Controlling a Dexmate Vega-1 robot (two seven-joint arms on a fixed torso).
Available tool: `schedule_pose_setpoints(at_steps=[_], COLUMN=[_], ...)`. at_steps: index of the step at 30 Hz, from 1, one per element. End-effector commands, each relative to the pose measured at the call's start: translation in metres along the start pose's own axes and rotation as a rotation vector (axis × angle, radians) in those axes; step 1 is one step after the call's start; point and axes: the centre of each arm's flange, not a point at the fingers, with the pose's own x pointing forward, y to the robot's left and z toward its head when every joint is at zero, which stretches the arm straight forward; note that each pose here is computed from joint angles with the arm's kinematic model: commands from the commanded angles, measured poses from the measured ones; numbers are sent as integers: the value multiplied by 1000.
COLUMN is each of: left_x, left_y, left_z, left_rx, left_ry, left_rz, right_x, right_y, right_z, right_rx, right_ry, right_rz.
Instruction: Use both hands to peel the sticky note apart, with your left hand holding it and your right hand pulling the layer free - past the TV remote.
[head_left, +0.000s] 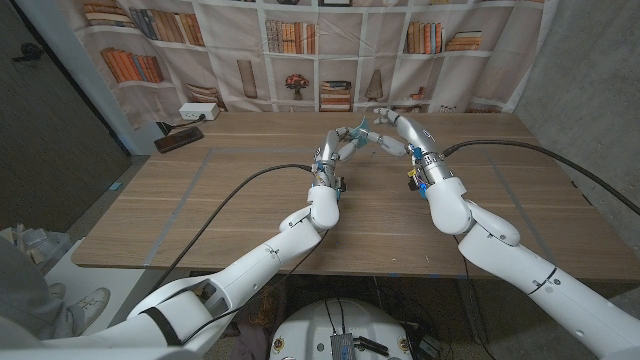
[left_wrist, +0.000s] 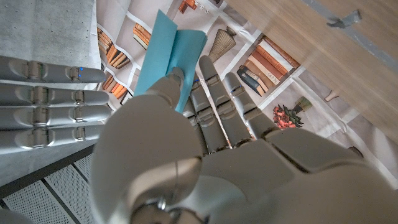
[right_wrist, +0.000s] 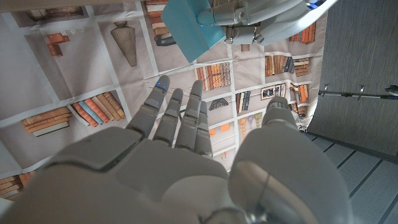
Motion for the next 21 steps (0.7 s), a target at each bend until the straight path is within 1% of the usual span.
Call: schedule_pose_setpoints(at_steps=[1,5,12,21], left_x=[-3,-5,-6,-7], left_y=[-6,-7,-6,-8], left_z=[2,2,1,0], left_rx=[32,29,23,8], left_ry=[-42,-47,-46,-42], left_rz=[-14,-14,-7,-5], right_x=[7,8,8,13], right_y=[3,3,4,4], right_z=[2,1,0,1], right_rx=[-9,-20,-52,-51], right_ry=[23,36,39,54], right_rz=[51,52,23,45])
